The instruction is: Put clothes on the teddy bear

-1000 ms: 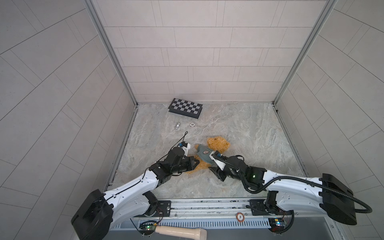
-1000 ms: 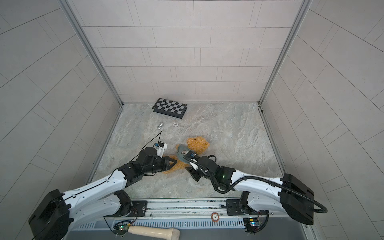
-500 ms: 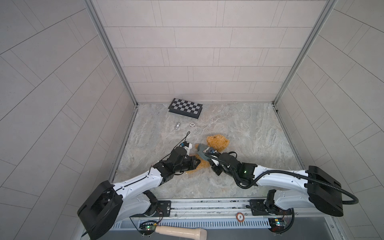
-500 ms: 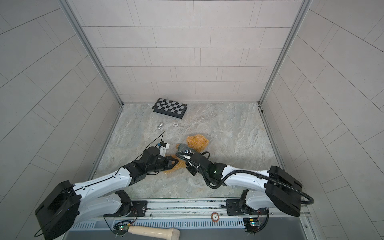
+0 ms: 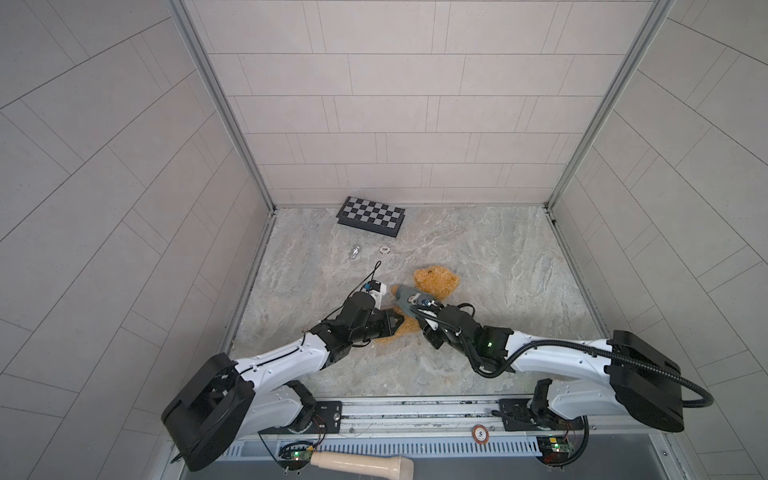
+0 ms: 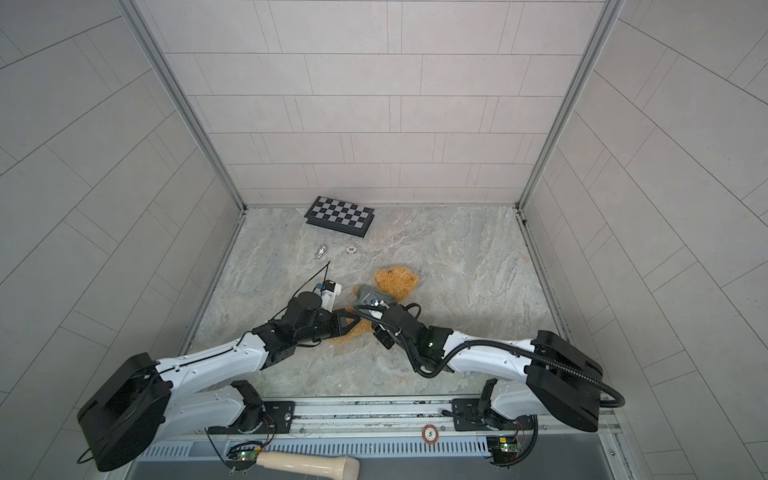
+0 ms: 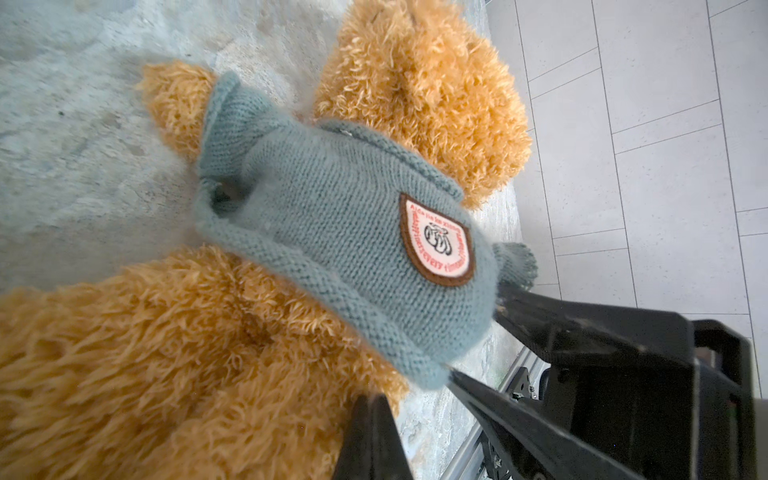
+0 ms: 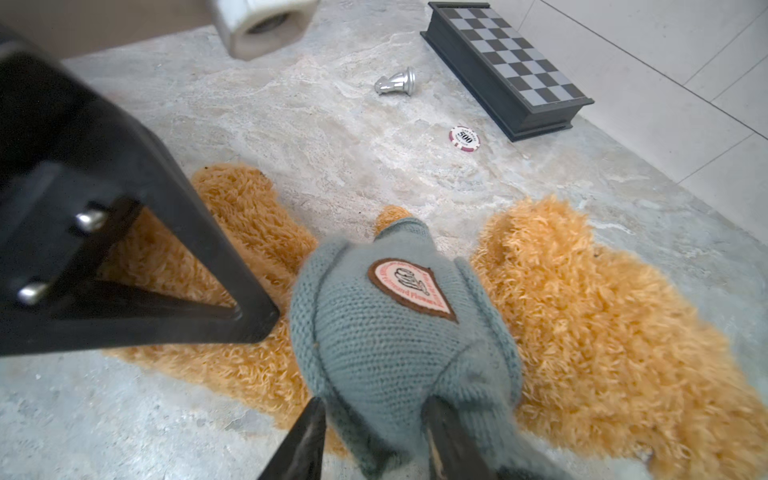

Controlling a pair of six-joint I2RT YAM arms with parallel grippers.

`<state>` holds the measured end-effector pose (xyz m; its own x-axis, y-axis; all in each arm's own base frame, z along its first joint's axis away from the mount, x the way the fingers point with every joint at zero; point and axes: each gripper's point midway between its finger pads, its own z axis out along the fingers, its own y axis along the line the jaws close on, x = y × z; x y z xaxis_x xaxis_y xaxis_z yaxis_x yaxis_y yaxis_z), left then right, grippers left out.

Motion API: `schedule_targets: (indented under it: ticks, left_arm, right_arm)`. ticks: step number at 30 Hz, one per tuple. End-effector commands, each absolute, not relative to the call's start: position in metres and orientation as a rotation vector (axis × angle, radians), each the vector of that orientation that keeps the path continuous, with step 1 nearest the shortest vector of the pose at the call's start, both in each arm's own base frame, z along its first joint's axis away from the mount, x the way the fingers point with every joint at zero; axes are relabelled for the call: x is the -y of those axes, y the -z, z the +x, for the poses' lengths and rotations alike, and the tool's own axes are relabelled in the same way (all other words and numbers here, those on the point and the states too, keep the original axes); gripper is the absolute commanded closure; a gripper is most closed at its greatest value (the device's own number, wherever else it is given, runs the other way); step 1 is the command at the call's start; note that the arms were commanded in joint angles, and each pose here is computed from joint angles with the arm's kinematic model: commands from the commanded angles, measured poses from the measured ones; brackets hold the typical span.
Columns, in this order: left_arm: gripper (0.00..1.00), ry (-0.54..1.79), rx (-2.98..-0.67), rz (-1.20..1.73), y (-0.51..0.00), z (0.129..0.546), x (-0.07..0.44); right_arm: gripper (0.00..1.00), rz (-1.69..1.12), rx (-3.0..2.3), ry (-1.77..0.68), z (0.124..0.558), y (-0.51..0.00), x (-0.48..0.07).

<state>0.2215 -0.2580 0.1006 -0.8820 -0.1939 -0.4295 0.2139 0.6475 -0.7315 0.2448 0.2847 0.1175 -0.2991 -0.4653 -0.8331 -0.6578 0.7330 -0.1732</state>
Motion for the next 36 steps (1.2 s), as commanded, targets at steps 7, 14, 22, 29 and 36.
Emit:
schedule_targets:
  ticks: [7, 14, 22, 29, 36]
  left_arm:
    - [1.0, 1.181, -2.326, 0.03, -0.113, 0.231, 0.267]
    - [1.0, 1.196, -2.315, 0.02, -0.114, 0.236, 0.271]
    - [1.0, 1.195, -2.31, 0.005, -0.115, 0.236, 0.269]
    - [0.85, 1.245, -2.266, -0.003, -0.129, 0.236, 0.262]
    - [0.98, 1.18, -2.292, 0.044, -0.115, 0.224, 0.251]
  right_arm:
    - [0.43, -0.882, -1.967, -0.234, 0.249, -0.099, -0.29]
    - [0.73, -0.848, -1.966, -0.155, 0.265, -0.094, -0.284]
    - [1.0, -0.867, -1.946, -0.187, 0.266, -0.103, -0.291]
    - [1.0, -0.827, -1.929, -0.426, 0.243, -0.136, -0.299]
    - [1.0, -0.758, -2.0, -0.704, 0.232, -0.156, -0.322]
